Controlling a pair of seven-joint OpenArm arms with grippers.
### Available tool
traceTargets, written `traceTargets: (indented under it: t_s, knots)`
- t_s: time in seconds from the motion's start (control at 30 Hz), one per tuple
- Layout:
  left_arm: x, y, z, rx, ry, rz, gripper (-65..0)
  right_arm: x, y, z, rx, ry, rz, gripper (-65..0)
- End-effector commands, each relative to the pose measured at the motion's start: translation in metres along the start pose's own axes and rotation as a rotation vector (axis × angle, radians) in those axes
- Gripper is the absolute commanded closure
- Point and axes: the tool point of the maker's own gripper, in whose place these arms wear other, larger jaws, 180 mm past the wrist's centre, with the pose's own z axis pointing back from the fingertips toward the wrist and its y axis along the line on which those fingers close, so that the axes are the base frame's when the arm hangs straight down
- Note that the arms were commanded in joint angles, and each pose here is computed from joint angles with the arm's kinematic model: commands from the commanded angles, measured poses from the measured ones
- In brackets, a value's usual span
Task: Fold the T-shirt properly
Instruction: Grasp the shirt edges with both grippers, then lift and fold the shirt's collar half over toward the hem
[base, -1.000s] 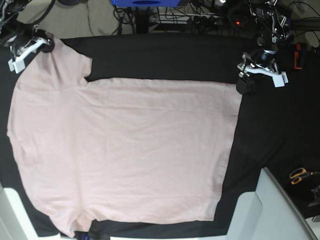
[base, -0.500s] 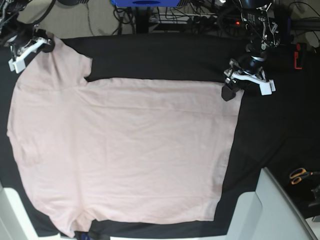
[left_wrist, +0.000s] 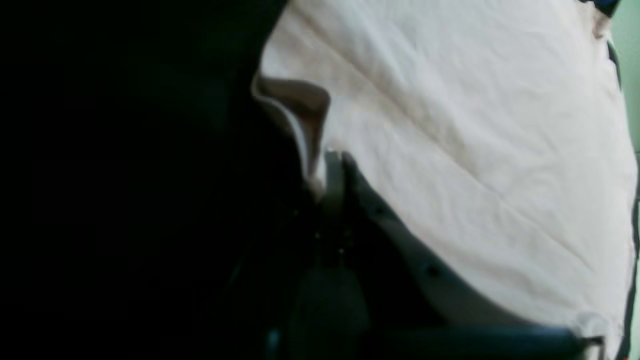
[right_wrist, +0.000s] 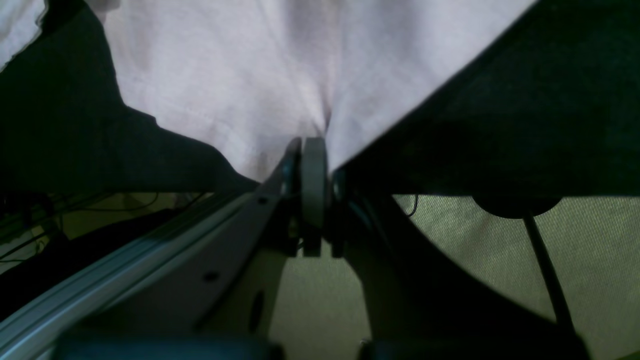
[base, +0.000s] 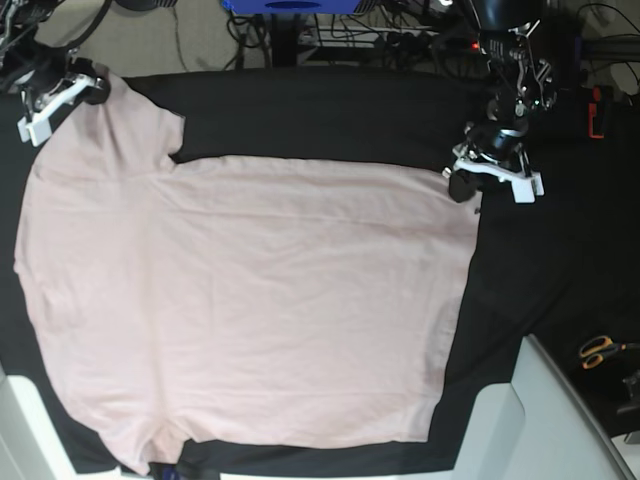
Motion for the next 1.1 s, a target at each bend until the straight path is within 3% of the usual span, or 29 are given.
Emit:
traceTargets:
  t_s: [0.0,0.17,0.37,0.77,0.93,1.07]
  knots:
    - [-0.010,0.006,0.006,0.031,0.049,-0.030,0.0,0.008,0.000,0.005,-0.005,-0.008,0.033,-0.8]
    - [0.013,-0.003,0.015,0.017,-0.009,-0.080,0.0,0.040,0.015,0.022,-0.032,-0.056,0.153,-0.8]
    - [0.012,-0.015,0.016,-0.001,0.077,-0.118,0.0,0.096,0.021,0.034,-0.052,-0.096,0.231,-0.8]
    - [0.052,-0.060,-0.008,-0.077,0.074,-0.147,0.0,0.158,0.011,0.023,-0.001,-0.141,0.182,-0.8]
    - [0.051,-0.063,-0.033,-0.026,0.111,-0.070,0.0,0.190,0.006,0.024,0.019,-0.176,0.160,-0.8]
    - [0.056,-0.084,-0.048,-0.063,0.129,-0.105,0.0,0.213,0.014,0.016,0.040,-0.192,0.210,-0.8]
